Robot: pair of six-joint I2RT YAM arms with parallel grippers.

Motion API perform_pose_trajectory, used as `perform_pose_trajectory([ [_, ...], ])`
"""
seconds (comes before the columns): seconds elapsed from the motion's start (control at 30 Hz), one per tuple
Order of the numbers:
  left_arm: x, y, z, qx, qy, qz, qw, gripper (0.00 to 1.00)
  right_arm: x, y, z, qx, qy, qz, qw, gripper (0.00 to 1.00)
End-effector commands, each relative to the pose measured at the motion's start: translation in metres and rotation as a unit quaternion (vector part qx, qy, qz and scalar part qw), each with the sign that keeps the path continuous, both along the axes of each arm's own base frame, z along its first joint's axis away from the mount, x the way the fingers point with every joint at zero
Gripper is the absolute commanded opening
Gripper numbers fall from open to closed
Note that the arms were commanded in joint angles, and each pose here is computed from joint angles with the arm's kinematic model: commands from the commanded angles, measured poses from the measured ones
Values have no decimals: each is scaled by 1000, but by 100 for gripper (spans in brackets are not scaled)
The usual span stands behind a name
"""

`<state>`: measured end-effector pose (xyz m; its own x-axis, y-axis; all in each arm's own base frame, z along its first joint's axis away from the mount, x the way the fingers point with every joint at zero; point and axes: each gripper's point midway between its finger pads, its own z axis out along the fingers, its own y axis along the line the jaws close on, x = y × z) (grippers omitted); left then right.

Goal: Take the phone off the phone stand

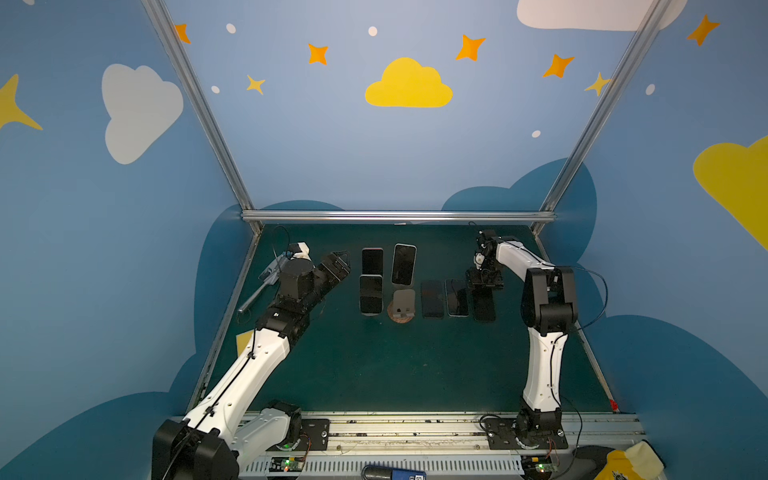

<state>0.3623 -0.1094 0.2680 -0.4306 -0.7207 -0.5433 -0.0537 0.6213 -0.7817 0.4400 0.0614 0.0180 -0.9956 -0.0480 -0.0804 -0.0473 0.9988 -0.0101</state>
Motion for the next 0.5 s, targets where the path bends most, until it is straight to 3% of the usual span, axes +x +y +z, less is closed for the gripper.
perform_pose_trajectory([
  [0.0, 4, 0, 12, -5, -16, 0, 1000, 100, -4, -2, -18, -7, 25, -3, 1000, 74],
  [0.47, 3, 0, 14, -8, -19, -2, 1000, 100, 4, -3, -10, -9, 19, -12, 1000, 75],
])
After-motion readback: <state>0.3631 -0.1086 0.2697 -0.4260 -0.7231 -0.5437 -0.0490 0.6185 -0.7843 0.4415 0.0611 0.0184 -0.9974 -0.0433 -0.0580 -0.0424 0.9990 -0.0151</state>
